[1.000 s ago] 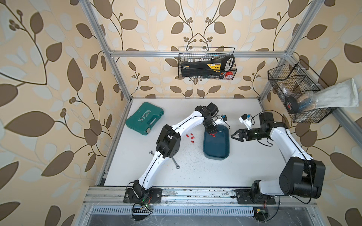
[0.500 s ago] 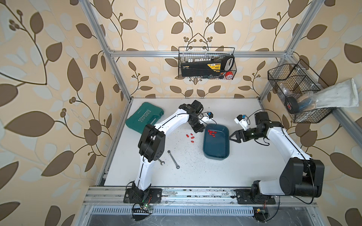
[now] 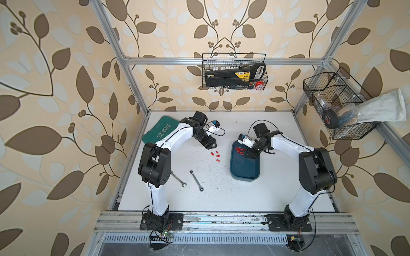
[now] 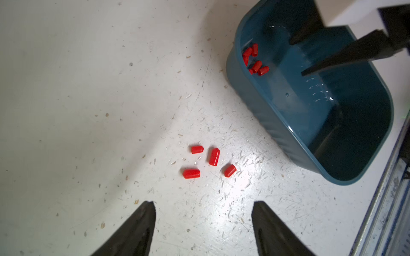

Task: Take the screw protection sleeves out of the storage box
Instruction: Pick up the screw protection sleeve from the storage box, then place the screw protection sleeve at the center of the board.

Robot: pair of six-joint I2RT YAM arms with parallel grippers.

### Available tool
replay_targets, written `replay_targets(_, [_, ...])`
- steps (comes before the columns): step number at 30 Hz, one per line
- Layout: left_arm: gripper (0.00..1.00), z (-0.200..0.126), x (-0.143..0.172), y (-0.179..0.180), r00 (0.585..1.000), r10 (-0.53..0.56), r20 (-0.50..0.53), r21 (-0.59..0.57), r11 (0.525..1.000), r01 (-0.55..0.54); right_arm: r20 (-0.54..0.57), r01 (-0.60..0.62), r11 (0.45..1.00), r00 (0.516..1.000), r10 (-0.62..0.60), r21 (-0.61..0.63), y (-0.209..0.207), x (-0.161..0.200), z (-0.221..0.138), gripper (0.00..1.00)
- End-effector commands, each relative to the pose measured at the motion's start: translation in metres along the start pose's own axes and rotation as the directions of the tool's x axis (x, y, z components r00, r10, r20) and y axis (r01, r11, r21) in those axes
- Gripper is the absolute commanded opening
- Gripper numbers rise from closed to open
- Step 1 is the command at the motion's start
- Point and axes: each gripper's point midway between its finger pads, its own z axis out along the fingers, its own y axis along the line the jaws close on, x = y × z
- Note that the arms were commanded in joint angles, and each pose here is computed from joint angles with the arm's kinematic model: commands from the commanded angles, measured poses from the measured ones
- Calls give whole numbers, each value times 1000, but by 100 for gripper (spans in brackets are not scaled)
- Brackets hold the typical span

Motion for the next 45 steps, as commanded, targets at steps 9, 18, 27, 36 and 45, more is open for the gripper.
replay_targets(9, [78, -21, -13, -16, 996, 44, 73, 19, 999, -46, -69, 105, 994, 992, -104, 7, -6, -8, 36, 35])
replay_targets(18, [79, -25, -11, -16, 996, 50, 69, 4, 999, -51, -89, 128, 992, 988, -126, 12, -5, -1, 43, 14])
replay_targets(27, [81, -28, 2, -10, 996, 60, 59, -26, 998, -59, -16, 174, 985, 985, -174, 6, 11, -12, -5, 0])
replay_targets(36, [92, -42, 25, 3, 994, 63, 94, -36, 998, -60, 188, 172, 974, 972, -143, -149, 81, -81, -46, 0])
replay_targets(45, [99, -75, 55, 23, 981, 5, 194, -75, 997, 9, 103, 83, 985, 992, -68, -149, 90, -131, 17, 0])
